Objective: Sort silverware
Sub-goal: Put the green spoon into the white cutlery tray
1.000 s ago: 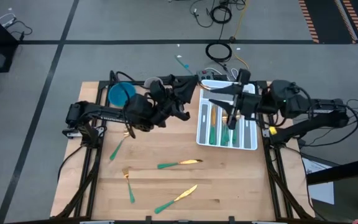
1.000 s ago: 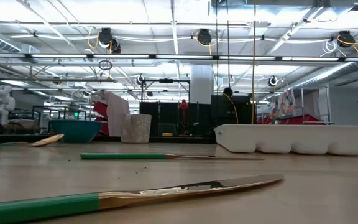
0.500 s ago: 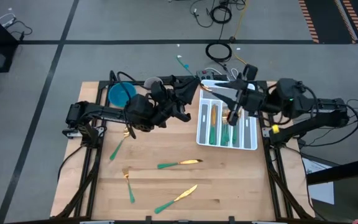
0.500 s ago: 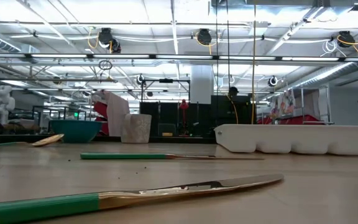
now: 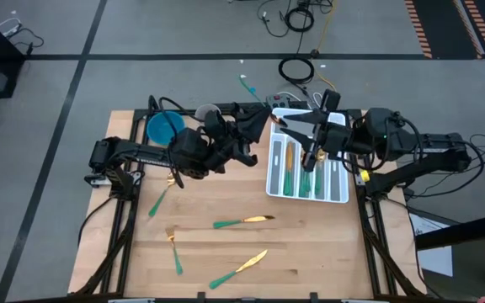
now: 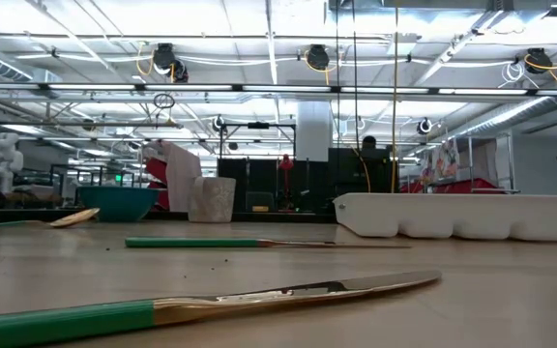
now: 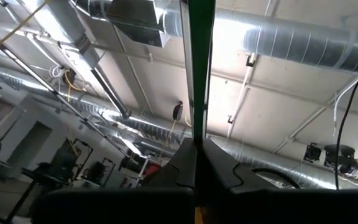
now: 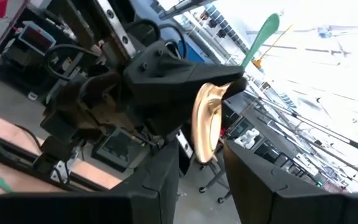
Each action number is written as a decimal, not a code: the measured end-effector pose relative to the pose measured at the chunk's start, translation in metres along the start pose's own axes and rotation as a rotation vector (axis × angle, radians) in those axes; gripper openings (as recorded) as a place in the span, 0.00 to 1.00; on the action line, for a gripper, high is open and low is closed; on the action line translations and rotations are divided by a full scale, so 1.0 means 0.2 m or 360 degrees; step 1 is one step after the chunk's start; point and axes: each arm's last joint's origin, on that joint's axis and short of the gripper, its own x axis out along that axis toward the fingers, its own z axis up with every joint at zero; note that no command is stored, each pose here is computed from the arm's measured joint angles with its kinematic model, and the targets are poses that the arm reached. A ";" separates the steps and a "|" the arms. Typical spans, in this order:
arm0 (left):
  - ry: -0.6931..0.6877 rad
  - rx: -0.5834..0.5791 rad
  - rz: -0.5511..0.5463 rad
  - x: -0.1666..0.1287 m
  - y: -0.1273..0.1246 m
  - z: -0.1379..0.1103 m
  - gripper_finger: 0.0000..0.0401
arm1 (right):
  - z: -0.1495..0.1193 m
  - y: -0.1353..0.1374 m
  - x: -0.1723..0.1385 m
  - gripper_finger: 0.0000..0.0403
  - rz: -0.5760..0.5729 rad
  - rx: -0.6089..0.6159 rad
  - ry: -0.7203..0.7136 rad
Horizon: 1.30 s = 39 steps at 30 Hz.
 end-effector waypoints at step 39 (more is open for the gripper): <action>0.0274 -0.0258 -0.0136 0.00 0.00 -0.07 0.24 | 0.00 -0.04 -0.05 0.00 -0.0318 -0.0920 0.0471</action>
